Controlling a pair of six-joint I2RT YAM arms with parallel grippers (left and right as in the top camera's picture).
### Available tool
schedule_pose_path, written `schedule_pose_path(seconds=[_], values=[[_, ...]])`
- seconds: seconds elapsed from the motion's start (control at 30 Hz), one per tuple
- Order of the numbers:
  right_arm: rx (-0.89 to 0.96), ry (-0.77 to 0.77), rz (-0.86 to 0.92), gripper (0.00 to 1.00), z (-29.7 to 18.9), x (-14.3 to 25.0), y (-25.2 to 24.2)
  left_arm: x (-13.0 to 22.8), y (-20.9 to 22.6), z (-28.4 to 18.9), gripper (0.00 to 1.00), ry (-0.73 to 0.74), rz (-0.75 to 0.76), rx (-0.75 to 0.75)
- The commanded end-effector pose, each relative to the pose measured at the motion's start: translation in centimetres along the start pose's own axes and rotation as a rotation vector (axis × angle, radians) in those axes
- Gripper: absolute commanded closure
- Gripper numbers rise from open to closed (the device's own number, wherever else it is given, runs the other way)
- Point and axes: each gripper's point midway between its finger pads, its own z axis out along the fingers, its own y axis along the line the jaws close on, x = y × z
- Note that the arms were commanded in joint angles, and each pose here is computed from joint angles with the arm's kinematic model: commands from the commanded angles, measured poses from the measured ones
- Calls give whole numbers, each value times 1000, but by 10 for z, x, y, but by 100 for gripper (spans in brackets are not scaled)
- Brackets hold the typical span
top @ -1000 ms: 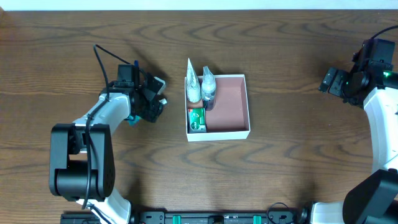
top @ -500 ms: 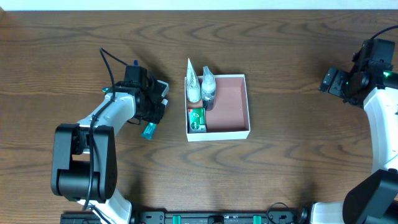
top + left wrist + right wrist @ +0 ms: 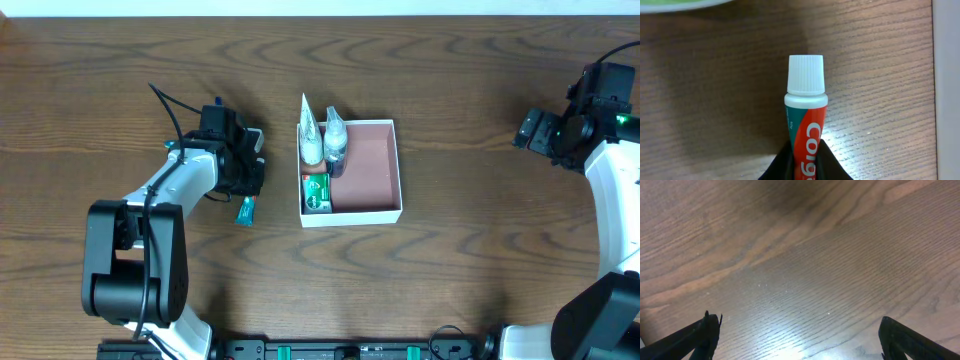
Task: Pack container
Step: 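Grasp the Colgate tube by its cap end and lift it upright, then carry the toothpaste tube into the box and lower it upright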
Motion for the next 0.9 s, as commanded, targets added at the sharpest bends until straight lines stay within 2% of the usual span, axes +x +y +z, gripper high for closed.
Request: schedule_pose_path(seconds=[0.0,0.17,0.37,0.53,0.7,0.87], values=[[7,8,15,1,3,1,-2,-9,-4,-17,87,-47,-30,-7],[7,8,15,1,3,1,-2,-30,-13,-61,87,-183,-52,-7],[7,8,15,1,3,1,-2,-50,-31,-143,87,-427,-110,20],[7,8,15,1,3,1,-2,-51,-62,-211,87,-611,-136,139],[7,8,14,1,3,1,-2,-47,-92,-251,87,-726,-121,216],[7,8,14,1,3,1,-2,-50,-135,-262,89,-760,-82,327]])
